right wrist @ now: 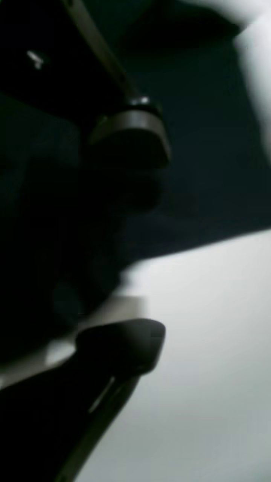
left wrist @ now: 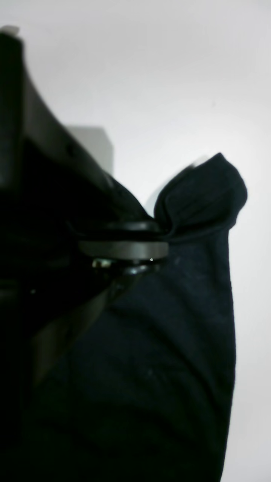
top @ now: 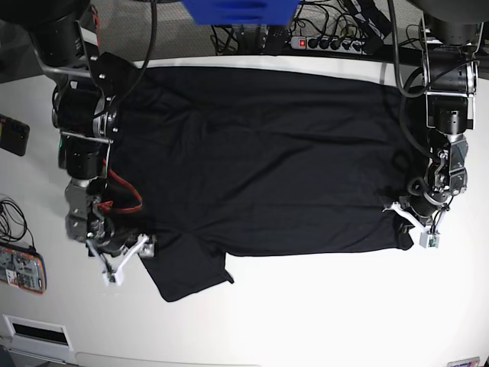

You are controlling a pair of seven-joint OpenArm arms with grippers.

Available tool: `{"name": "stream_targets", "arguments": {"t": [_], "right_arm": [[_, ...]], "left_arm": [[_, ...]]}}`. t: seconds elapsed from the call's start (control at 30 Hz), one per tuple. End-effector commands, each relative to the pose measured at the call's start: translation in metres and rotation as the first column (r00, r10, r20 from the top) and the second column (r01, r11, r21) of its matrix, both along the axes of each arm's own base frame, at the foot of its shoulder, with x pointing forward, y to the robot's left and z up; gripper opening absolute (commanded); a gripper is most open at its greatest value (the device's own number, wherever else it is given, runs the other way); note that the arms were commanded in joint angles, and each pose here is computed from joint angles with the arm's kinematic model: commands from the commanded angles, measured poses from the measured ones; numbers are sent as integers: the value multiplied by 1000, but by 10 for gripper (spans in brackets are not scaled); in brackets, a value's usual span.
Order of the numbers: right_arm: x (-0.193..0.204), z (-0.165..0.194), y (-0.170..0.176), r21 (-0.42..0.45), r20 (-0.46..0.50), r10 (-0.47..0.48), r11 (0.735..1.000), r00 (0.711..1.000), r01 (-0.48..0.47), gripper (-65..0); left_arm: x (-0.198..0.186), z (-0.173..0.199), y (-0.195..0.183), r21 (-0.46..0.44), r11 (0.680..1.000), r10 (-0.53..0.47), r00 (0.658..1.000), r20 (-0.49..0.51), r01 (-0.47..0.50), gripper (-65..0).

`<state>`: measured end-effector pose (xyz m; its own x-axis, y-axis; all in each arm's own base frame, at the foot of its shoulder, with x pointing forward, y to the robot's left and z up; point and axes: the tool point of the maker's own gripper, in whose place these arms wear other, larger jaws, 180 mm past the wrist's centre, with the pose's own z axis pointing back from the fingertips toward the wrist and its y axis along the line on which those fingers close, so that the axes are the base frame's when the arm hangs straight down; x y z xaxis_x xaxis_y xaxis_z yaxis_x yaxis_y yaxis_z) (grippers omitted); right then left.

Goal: Fold the T-shirt properly

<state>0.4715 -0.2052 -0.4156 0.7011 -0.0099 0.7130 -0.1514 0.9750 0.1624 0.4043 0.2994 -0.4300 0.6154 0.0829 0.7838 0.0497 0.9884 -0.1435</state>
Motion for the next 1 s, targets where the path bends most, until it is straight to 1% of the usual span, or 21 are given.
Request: {"name": "stream_targets", "arguments": {"t": [0.0,0.07,0.17,0.4,0.47,0.57,0.63,0.73,0.87,0.9,0.97], "right_arm": [[33,40,-3,35,76,-19,999,997,16,-67],[29,26,0,69,59,-40,997,997,35,-67],[20,9,1,97,36,-59,994,998,56,-67],[24,15,3,86,56,-48,995,997,43,-67],[21,9,15,55,42,3,998,999,-5,-67],[-1,-18,34,-1,-22,93,996,995,-93,-67],[-13,-30,38,-28,-47,130,991,990,-131,-67],[-23,-39,45,-42,-59,159,986,985,-162,-68],[-21,-37,52,-36,-51,169,985,984,-171,-75],[-21,-36,52,-35,-50,168,985,984,-170,-89],[-23,-39,51,-37,-70,172,984,983,-175,-141]], "left_arm": [[4,7,8,25,1000,-1,1000,0,1,-650],[4,7,8,26,1000,-3,1000,-1,3,-650],[4,7,8,26,1000,-3,1000,-1,3,-650],[4,7,8,26,1000,-3,1000,-1,3,-650],[4,7,8,26,1000,-3,1000,-1,3,-650],[4,7,8,27,1000,-3,1000,-1,3,-650],[4,7,8,27,1000,-3,1000,-1,3,-650],[4,7,8,27,1000,-5,1000,-2,5,-650],[4,7,8,27,1000,-5,1000,-2,5,-650],[4,7,8,27,1000,-5,1000,-2,5,-650],[4,7,8,27,1000,-5,1000,-2,5,-650]]}}
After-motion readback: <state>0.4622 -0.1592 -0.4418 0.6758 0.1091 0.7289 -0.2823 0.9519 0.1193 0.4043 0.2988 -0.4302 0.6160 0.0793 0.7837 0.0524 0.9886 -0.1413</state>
